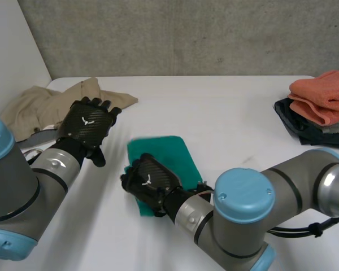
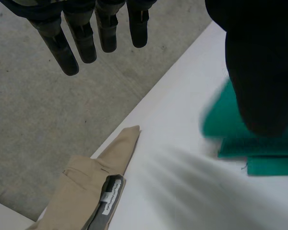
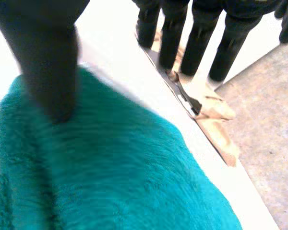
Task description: Fold the laundry.
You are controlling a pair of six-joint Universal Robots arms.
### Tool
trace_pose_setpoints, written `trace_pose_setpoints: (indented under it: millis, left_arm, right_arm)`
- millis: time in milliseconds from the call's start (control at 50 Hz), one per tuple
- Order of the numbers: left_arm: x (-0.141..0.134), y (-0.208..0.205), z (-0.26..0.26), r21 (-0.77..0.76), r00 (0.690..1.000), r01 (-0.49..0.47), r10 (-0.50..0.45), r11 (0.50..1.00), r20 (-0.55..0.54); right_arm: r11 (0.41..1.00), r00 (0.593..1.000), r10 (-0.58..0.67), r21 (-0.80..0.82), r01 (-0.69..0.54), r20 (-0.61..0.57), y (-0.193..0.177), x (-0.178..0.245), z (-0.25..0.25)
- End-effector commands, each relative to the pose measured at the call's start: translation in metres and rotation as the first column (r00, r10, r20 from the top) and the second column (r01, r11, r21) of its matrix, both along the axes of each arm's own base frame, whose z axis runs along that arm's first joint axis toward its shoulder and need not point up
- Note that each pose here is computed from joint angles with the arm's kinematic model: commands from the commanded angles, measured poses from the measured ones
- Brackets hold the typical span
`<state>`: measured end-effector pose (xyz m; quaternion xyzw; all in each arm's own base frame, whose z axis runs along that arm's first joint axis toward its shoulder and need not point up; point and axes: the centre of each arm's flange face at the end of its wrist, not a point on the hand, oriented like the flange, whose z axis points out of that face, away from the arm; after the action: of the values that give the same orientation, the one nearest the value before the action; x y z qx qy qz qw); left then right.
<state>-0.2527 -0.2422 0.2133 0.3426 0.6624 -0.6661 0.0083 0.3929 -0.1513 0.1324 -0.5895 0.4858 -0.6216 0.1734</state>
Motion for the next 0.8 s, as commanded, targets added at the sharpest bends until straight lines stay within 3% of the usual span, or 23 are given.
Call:
trace_pose_setpoints:
  millis: [20, 120, 260, 340, 460, 560, 640, 720, 800]
  left_arm:
    - [-0.007, -0.005, 0.015, -0.013, 0.996, 0.002, -0.003, 1.000, -0.094]
    - [-0.029, 0.007, 0.030, -0.018, 0.979, 0.068, -0.070, 0.998, -0.191]
    - [-0.064, 0.025, 0.023, 0.050, 0.955, 0.109, -0.090, 0.993, -0.284]
    - [-0.083, 0.031, -0.009, 0.132, 0.971, 0.080, -0.047, 0.988, -0.232]
    - [-0.079, 0.028, -0.061, 0.283, 0.995, -0.056, 0.075, 0.958, -0.058]
    - [-0.067, 0.030, -0.090, 0.382, 0.992, -0.123, 0.108, 0.916, 0.061]
    - [-0.061, 0.028, -0.096, 0.398, 0.989, -0.145, 0.123, 0.906, 0.080]
    - [-0.060, 0.027, -0.088, 0.388, 0.990, -0.139, 0.123, 0.911, 0.065]
    - [-0.063, 0.025, -0.051, 0.326, 0.994, -0.096, 0.107, 0.941, -0.016]
  right_arm:
    - [0.964, 0.963, -0.252, 0.112, 0.242, 0.090, -0.027, -0.013, 0.020]
    - [0.922, 0.910, -0.355, 0.238, 0.304, 0.212, -0.049, -0.033, 0.063]
    - [0.825, 0.879, -0.451, 0.449, 0.345, 0.154, -0.077, -0.055, 0.073]
    - [0.755, 0.874, -0.483, 0.533, 0.382, 0.057, -0.090, -0.054, 0.050]
    - [0.705, 0.875, -0.480, 0.570, 0.422, -0.053, -0.099, -0.048, 0.022]
    - [0.717, 0.882, -0.458, 0.540, 0.441, -0.112, -0.102, -0.047, 0.004]
    - [0.755, 0.885, -0.440, 0.470, 0.457, -0.153, -0.103, -0.048, -0.002]
    - [0.787, 0.877, -0.447, 0.389, 0.479, -0.174, -0.103, -0.050, 0.005]
    - [0.805, 0.863, -0.488, 0.314, 0.504, -0.133, -0.104, -0.056, 0.030]
